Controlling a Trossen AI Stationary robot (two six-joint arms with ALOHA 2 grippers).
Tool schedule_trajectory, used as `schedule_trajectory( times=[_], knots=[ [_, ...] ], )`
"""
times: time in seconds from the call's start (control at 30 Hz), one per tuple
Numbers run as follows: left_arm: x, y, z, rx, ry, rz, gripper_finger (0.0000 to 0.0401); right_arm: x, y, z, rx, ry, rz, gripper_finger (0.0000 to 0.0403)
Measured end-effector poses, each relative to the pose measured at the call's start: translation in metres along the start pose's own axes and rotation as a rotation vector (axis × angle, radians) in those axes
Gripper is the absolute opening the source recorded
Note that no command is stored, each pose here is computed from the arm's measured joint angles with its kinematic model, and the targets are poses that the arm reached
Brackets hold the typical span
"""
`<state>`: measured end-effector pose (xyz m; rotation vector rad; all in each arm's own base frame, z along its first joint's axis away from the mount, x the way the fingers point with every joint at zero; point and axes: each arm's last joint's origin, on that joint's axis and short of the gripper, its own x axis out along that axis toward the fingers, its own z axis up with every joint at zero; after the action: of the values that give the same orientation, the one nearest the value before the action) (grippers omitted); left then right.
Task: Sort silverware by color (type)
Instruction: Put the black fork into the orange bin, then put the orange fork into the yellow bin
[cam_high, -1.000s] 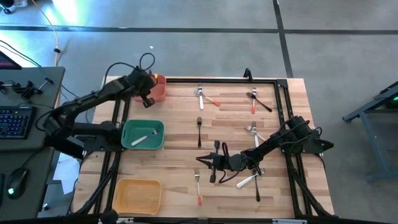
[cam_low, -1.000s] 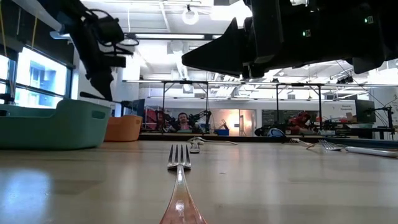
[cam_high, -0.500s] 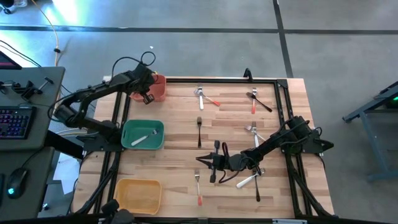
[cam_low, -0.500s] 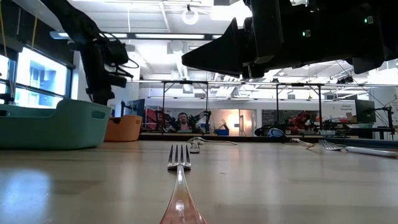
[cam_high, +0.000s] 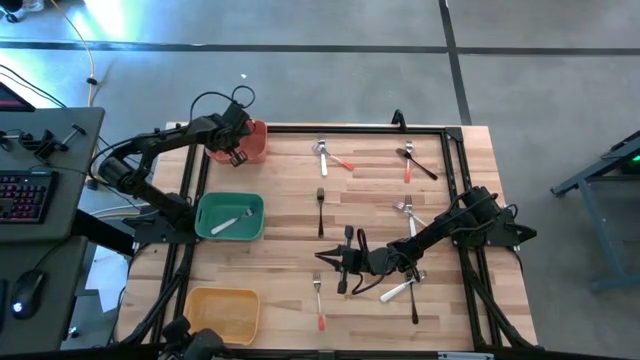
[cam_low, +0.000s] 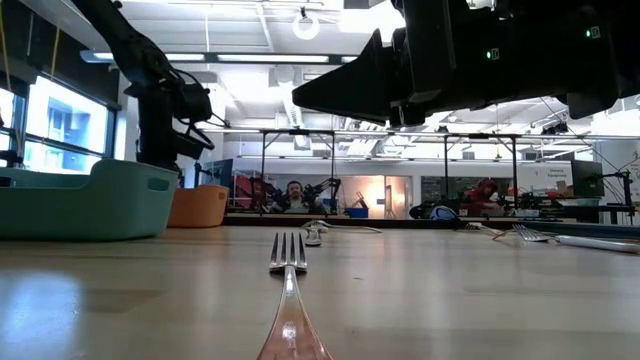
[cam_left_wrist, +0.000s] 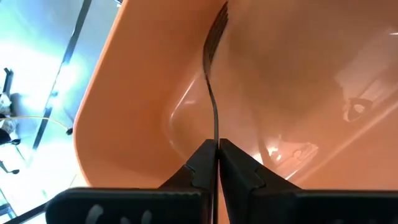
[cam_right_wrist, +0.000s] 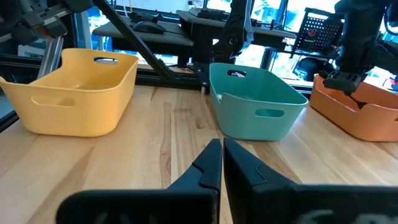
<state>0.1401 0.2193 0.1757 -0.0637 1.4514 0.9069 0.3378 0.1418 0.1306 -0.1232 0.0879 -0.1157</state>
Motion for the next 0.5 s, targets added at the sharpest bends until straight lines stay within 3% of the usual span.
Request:
schedule_trajectory(
  times=[0.3, 0.4, 0.5],
  knots=[
    [-0.003, 0.000, 0.000, 0.014, 0.025, 0.027, 0.0024, 0.000, 0.000, -0.001, -0.005, 0.008, 0.001, 0.0000],
    [-0.016, 0.004, 0.006, 0.017, 0.027, 0.043, 0.0016, 0.000, 0.000, -0.002, -0.008, 0.013, 0.001, 0.0000],
    [-0.034, 0.003, 0.006, 0.003, -0.055, 0.020, 0.0003, 0.000, 0.000, -0.002, -0.009, 0.014, 0.001, 0.0000]
  ],
)
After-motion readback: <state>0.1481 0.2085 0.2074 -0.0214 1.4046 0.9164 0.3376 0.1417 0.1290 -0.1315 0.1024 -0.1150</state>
